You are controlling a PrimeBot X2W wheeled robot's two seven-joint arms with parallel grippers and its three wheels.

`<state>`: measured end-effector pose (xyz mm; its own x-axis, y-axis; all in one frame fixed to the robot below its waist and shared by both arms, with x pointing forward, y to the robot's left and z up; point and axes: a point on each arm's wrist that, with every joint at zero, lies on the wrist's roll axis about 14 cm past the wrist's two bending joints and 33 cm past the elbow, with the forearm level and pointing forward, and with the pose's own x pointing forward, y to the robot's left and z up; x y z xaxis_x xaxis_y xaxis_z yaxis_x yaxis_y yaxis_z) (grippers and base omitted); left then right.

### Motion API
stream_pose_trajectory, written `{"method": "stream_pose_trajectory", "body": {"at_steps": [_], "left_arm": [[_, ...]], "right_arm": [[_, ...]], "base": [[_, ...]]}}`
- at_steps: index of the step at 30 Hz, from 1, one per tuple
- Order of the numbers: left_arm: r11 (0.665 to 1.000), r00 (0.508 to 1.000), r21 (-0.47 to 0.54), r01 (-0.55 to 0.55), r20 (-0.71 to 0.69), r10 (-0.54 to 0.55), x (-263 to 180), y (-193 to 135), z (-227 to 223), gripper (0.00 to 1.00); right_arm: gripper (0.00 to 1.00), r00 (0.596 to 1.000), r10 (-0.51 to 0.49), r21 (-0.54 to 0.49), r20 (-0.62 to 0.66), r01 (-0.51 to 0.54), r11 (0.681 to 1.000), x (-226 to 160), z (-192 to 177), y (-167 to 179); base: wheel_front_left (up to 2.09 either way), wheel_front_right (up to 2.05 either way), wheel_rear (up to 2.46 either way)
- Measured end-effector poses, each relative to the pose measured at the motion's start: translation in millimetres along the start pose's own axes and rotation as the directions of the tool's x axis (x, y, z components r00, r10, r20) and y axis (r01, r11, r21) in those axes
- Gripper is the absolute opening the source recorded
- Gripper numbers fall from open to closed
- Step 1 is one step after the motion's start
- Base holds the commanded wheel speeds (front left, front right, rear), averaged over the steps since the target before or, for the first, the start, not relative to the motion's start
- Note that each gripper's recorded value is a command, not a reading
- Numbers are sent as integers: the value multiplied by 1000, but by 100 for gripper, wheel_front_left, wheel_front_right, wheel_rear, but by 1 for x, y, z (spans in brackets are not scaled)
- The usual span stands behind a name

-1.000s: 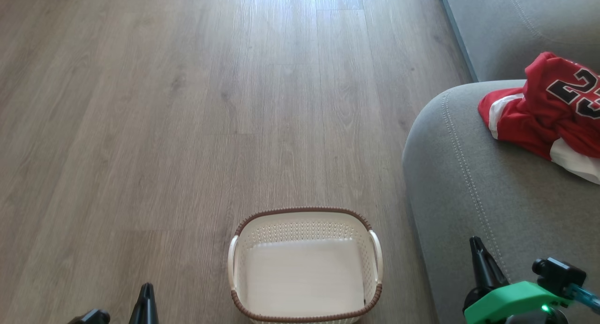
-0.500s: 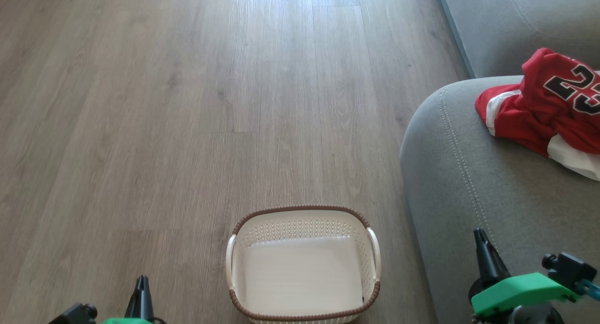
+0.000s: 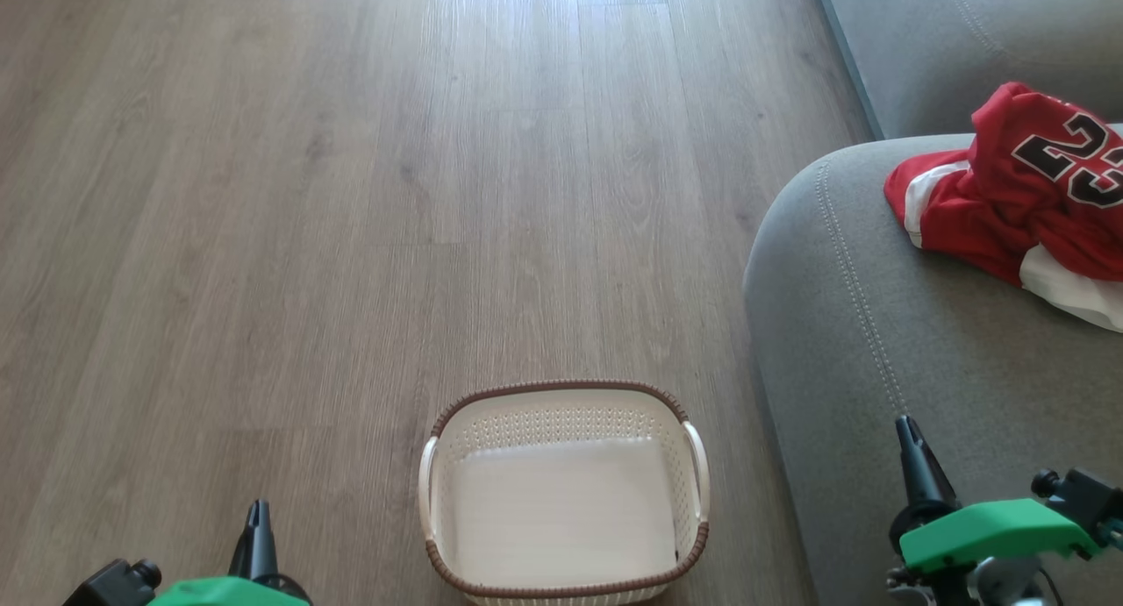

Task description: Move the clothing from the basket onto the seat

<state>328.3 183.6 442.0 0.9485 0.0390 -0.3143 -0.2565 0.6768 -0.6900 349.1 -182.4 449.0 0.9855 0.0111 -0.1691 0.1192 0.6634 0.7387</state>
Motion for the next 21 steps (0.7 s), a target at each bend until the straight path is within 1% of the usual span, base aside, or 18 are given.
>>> {"method": "stream_pose_trajectory", "body": {"at_steps": [10,21], "left_arm": [[993,1000,-112,29,-3,-29,7,-8,5,0],[970,999,-238,50,-6,-53,12,-13,10,0]], "right_arm": [[0,1000,0,112,11,-1,994,4,6,2],[0,1000,-2,234,20,-3,972,8,11,2]], "base": [[0,0,0],[0,0,0]]}}
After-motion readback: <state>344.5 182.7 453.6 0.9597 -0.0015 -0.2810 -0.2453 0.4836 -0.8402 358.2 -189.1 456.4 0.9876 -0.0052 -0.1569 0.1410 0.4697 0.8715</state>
